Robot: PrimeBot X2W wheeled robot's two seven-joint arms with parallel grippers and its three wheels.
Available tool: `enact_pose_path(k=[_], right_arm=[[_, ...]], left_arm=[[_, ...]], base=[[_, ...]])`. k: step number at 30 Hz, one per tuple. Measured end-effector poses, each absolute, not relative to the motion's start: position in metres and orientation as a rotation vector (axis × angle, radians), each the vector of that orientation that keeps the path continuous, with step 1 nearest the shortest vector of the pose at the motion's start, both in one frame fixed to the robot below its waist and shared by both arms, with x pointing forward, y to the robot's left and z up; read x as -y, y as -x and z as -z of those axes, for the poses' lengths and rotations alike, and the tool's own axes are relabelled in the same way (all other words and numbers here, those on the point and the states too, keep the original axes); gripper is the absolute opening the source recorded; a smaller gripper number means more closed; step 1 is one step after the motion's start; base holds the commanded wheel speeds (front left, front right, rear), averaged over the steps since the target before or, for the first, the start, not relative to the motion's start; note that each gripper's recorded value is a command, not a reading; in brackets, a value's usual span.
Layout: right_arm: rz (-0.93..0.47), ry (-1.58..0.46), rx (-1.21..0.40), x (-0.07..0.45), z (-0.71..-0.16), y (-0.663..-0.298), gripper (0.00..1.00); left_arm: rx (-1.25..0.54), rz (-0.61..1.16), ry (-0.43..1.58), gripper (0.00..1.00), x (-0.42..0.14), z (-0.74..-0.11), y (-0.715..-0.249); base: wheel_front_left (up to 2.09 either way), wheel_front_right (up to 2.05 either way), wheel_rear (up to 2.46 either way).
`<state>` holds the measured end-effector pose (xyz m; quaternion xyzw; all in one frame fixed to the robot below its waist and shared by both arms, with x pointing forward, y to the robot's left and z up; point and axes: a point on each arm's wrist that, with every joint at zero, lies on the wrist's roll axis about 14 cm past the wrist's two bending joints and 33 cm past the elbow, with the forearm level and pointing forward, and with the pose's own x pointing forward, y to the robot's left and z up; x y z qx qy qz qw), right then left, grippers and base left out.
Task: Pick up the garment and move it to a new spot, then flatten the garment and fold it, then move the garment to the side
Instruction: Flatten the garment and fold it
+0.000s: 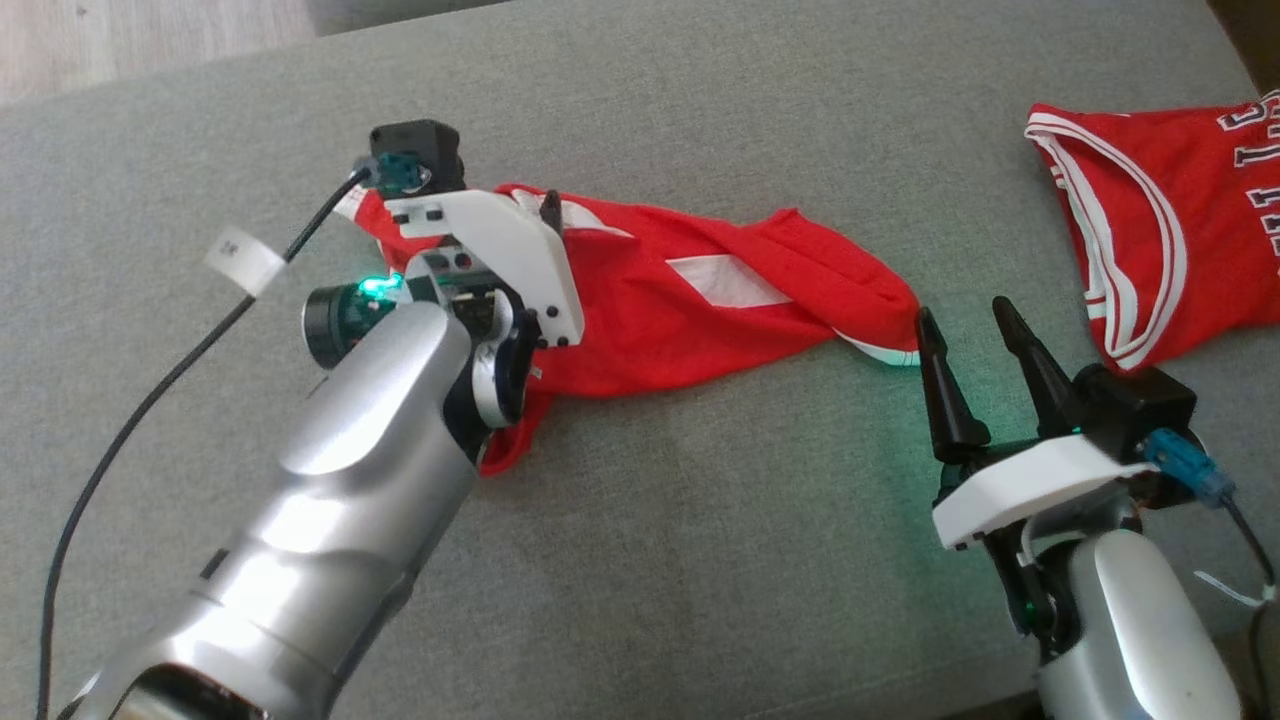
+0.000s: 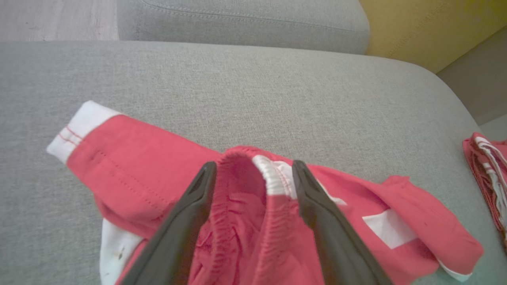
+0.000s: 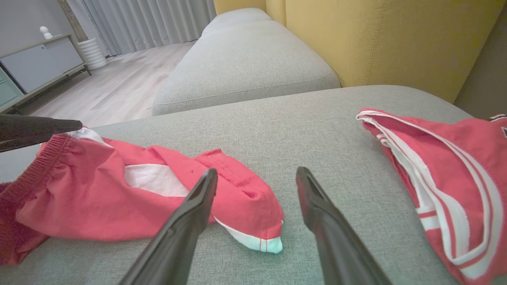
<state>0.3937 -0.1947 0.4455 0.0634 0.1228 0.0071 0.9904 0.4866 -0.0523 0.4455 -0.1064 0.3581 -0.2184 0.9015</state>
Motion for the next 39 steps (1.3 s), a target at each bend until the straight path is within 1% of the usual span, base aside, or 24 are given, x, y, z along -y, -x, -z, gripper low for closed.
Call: enact_pose_path(k=[1, 2, 3, 4, 5, 7, 9, 10, 11, 14, 19, 20, 25, 31, 36, 39], right_arm=[[-0.016, -0.127, -0.249, 0.194, -0.445, -0.394, 1.00], [-0.017, -0.129, -0.251, 0.194, -0.444, -0.394, 1.00], [-0.020, -0.133, -0.252, 0.192, -0.443, -0.394, 1.00], [-0.022, -0.135, -0.249, 0.192, -0.443, -0.395, 1.00], [-0.023, -0.135, -0.249, 0.191, -0.443, -0.396, 1.00], [-0.025, -0.133, -0.242, 0.191, -0.445, -0.399, 1.00], [-0.028, -0.131, -0.237, 0.191, -0.446, -0.403, 1.00], [-0.028, -0.131, -0.236, 0.191, -0.446, -0.404, 1.00], [-0.029, -0.130, -0.234, 0.191, -0.447, -0.404, 1.00], [-0.029, -0.137, -0.237, 0.190, -0.446, -0.404, 1.00], [-0.030, -0.146, -0.238, 0.190, -0.445, -0.406, 1.00], [-0.027, -0.157, -0.244, 0.190, -0.444, -0.406, 1.00], [-0.010, -0.181, -0.390, 0.195, -0.426, -0.402, 1.00], [-0.028, -0.182, -0.490, 0.188, -0.409, -0.396, 1.00], [-0.082, -0.237, -0.557, 0.165, -0.390, -0.392, 1.00], [-0.128, -0.221, -0.628, 0.149, -0.372, -0.385, 1.00]], left_arm=[[-0.751, 0.457, 0.221, 1.00, 0.053, -0.444, -0.486], [-0.765, 0.460, 0.222, 0.85, 0.053, -0.441, -0.485], [-0.775, 0.461, 0.225, 0.75, 0.054, -0.439, -0.484], [-0.778, 0.466, 0.226, 0.71, 0.054, -0.438, -0.484], [-0.782, 0.467, 0.227, 0.72, 0.055, -0.437, -0.484], [-0.788, 0.467, 0.228, 0.71, 0.055, -0.434, -0.483], [-0.787, 0.483, 0.232, 0.45, 0.058, -0.434, -0.482], [-0.785, 0.487, 0.233, 0.24, 0.059, -0.434, -0.482], [-0.783, 0.488, 0.233, 0.00, 0.060, -0.434, -0.483], [-0.777, 0.500, 0.231, 0.00, 0.060, -0.433, -0.483], [-0.714, 0.518, 0.263, 0.00, 0.060, -0.443, -0.489], [-0.691, 0.525, 0.297, 0.00, 0.059, -0.450, -0.492], [-0.592, 0.562, 0.455, 0.00, 0.044, -0.485, -0.496], [-0.637, 0.509, 0.540, 0.00, 0.004, -0.462, -0.466], [-0.629, 0.509, 0.576, 0.00, -0.001, -0.465, -0.456], [-0.610, 0.506, 0.596, 0.00, -0.003, -0.473, -0.458]], base=[[0.00, 0.00, 0.00], [0.00, 0.00, 0.00], [0.00, 0.00, 0.00], [0.00, 0.00, 0.00], [0.00, 0.00, 0.00], [0.00, 0.00, 0.00], [0.00, 0.00, 0.00], [0.00, 0.00, 0.00], [0.00, 0.00, 0.00], [0.00, 0.00, 0.00], [0.00, 0.00, 0.00], [0.00, 0.00, 0.00], [0.00, 0.00, 0.00], [0.00, 0.00, 0.00], [0.00, 0.00, 0.00], [0.00, 0.00, 0.00]])
